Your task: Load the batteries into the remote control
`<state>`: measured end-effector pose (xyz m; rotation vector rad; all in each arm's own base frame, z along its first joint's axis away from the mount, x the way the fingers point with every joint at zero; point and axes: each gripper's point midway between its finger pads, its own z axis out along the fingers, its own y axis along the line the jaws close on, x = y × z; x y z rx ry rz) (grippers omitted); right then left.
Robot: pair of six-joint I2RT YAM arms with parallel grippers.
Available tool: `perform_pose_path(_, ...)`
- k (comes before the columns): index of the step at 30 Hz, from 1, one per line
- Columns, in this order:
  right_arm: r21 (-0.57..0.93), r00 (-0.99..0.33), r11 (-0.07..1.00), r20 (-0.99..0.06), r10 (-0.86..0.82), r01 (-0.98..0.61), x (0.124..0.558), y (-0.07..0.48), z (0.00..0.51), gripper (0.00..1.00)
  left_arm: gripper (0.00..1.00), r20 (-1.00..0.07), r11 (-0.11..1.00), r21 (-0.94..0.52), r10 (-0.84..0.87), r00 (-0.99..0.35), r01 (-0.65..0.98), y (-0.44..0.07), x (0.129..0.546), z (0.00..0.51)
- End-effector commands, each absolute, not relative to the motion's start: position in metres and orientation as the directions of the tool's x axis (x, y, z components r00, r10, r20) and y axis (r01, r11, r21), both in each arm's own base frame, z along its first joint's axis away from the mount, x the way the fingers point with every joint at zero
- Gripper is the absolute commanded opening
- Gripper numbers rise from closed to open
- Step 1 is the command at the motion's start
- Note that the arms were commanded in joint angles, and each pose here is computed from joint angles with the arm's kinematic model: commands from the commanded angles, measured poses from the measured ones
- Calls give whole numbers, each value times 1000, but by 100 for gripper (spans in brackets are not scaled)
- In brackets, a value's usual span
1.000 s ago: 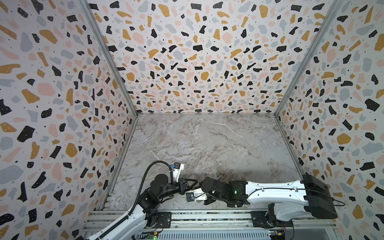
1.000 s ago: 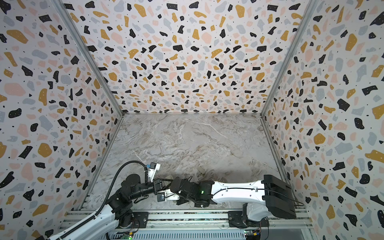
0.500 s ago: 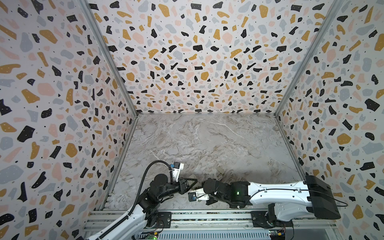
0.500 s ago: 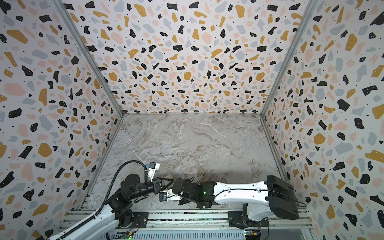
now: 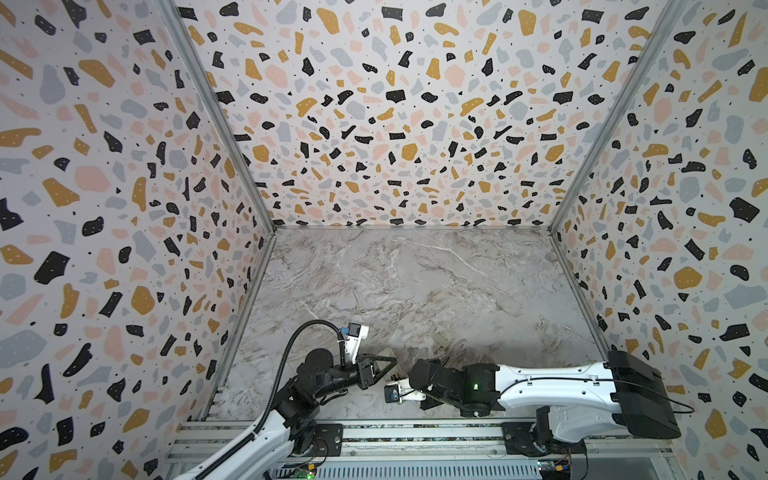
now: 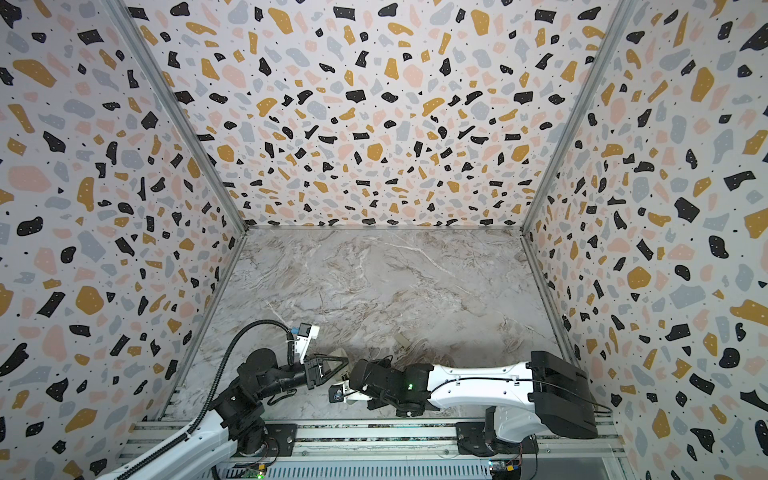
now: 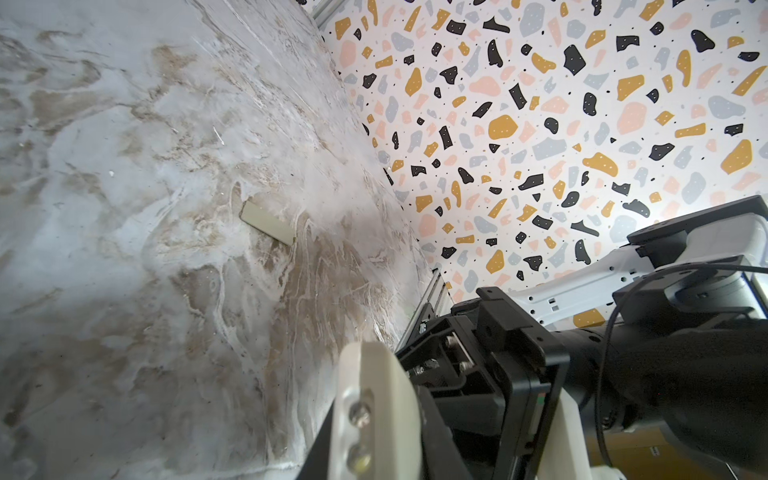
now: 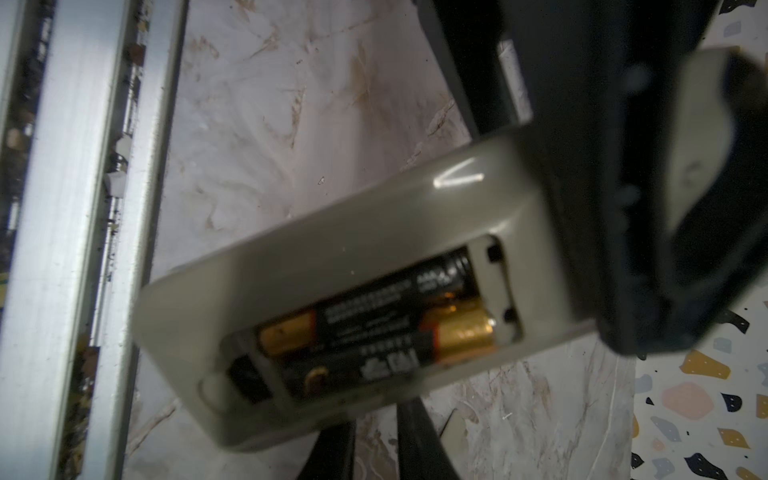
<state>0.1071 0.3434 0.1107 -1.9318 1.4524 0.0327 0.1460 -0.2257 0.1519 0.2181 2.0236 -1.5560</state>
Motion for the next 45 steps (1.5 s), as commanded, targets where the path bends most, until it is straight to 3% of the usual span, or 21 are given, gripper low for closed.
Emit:
perform_pose_path(1,-518,375,-83,-490,-787,-851,100,346,136,27,0,-589,244,-806,-242,-771,540,-230,148,190)
perform_pose_path(10,-537,420,-65,-572,-705,-841,91,354,169,27,0,-585,267,-807,-232,-777,527,-230,150,183)
perform_pose_path(31,-601,456,-56,-538,-708,-797,103,373,166,21,0,-582,260,-809,-227,-780,528,-231,149,183)
perform_pose_path(45,-610,446,-86,-468,-763,-788,110,373,138,15,0,-579,232,-813,-233,-781,534,-231,147,187)
